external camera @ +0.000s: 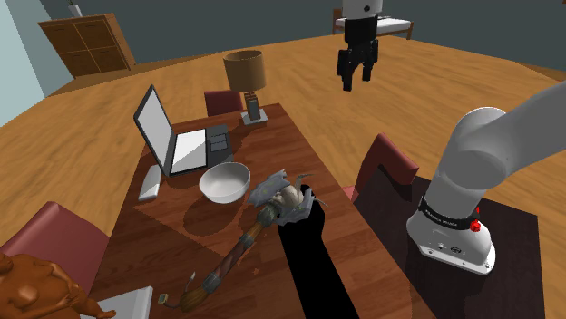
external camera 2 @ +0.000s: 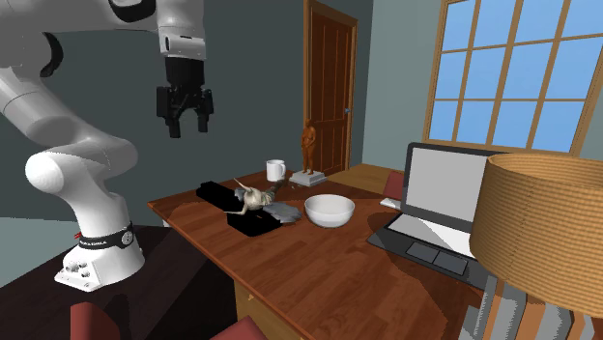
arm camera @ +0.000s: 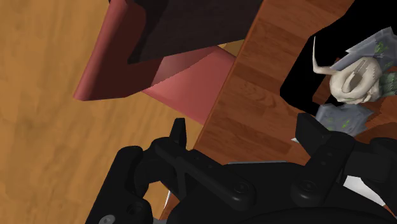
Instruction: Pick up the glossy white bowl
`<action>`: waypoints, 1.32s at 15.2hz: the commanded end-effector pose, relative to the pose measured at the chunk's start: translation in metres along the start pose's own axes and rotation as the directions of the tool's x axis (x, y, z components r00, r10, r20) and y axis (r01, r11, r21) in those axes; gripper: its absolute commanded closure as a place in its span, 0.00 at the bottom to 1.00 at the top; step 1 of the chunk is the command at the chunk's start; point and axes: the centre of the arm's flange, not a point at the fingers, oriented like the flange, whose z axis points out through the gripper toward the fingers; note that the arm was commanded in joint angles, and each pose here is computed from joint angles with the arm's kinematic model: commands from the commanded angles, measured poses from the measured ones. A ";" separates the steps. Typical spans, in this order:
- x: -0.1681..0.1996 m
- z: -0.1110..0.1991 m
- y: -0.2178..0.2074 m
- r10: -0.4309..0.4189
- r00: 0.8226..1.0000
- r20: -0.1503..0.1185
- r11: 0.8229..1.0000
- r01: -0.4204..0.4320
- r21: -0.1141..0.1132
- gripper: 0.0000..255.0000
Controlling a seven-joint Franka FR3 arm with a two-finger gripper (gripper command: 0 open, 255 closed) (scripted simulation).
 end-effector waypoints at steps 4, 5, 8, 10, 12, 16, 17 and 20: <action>0.028 0.020 -0.020 -0.006 1.000 0.001 1.000 0.006 0.004 0.00; 0.037 0.026 -0.027 -0.008 1.000 0.001 1.000 0.008 0.005 0.00; 0.064 0.045 -0.048 -0.014 1.000 0.002 1.000 0.014 0.009 0.00; 0.082 0.058 -0.061 -0.018 1.000 0.002 1.000 0.018 0.011 0.00; 0.100 0.071 -0.075 -0.022 1.000 0.002 1.000 0.022 0.014 0.00; 0.136 0.097 -0.104 -0.031 1.000 0.003 0.999 0.031 0.019 0.00; 0.145 0.103 -0.111 -0.033 0.999 0.003 0.999 0.033 0.020 0.00; 0.172 0.123 -0.132 -0.039 0.999 0.004 0.999 0.039 0.024 0.00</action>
